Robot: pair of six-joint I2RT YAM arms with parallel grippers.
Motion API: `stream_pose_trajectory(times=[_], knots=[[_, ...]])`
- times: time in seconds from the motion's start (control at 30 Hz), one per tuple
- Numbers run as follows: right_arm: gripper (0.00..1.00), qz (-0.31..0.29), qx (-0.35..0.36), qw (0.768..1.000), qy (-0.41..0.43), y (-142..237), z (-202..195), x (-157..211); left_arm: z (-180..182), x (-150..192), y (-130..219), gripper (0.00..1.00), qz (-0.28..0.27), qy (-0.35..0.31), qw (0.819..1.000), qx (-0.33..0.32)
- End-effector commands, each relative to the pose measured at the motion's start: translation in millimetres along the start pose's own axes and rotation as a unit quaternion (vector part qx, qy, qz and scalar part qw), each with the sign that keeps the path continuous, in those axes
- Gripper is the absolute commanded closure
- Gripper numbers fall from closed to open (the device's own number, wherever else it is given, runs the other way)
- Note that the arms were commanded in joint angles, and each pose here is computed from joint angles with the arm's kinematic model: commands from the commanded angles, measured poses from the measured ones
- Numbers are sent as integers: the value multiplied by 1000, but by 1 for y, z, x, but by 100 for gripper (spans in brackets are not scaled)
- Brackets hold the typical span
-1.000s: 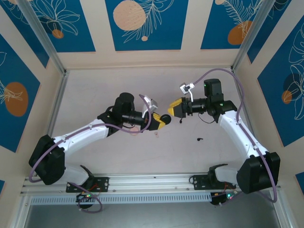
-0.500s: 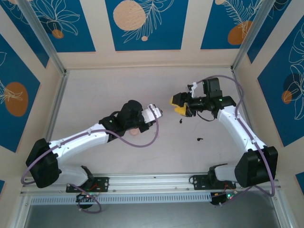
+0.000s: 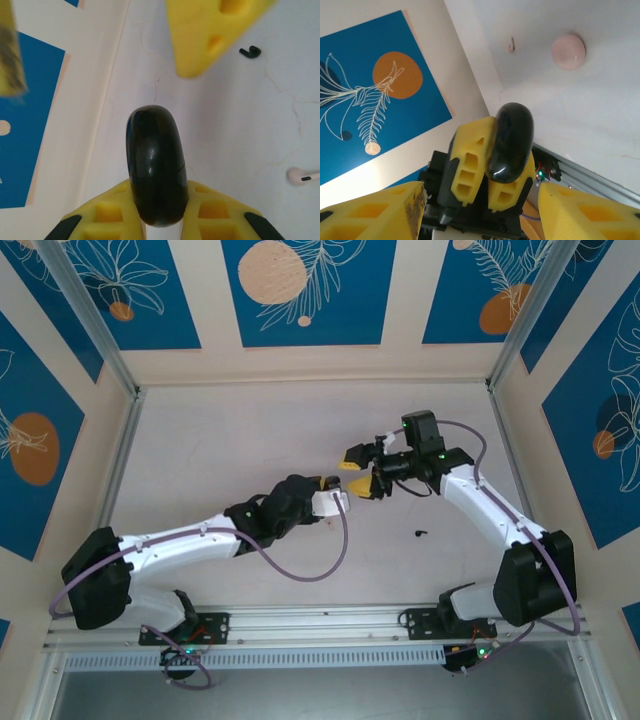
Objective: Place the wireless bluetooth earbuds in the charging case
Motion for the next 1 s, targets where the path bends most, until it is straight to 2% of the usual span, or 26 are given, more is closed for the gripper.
stream_pose_trajectory(times=[0.0,0.3,0.63,0.7,0.8,0.87,0.97], knots=[[38,29,5,999,-39,-5,2,4,6,-4,4,89,-5,-25,999,-47],[46,46,12,998,-40,-18,11,-1,-3,-7,6,88,-7,-74,994,-81],[63,61,22,997,-43,-31,11,-3,-5,-14,4,88,-4,-121,984,-133],[70,63,23,997,-40,-32,11,-3,-6,-15,4,87,-3,-126,982,-139],[81,55,21,998,-31,-28,14,-3,-5,-15,3,80,2,-129,981,-146],[83,48,19,998,-20,-24,16,-2,-6,-15,2,73,2,-130,981,-146],[85,36,20,999,10,-17,18,-1,-7,-15,0,50,3,-129,981,-144]])
Point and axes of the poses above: each hand's point on the last joint's axis, 136 mm out from that joint toward the fingers, its own y axis back along the fingers, its own z axis along the line the jaws close on, x = y × z, the point moved 6 cm from there along y, back along the fingers, and after that the axes turned 1 degree about y, right-handed, at the moved point
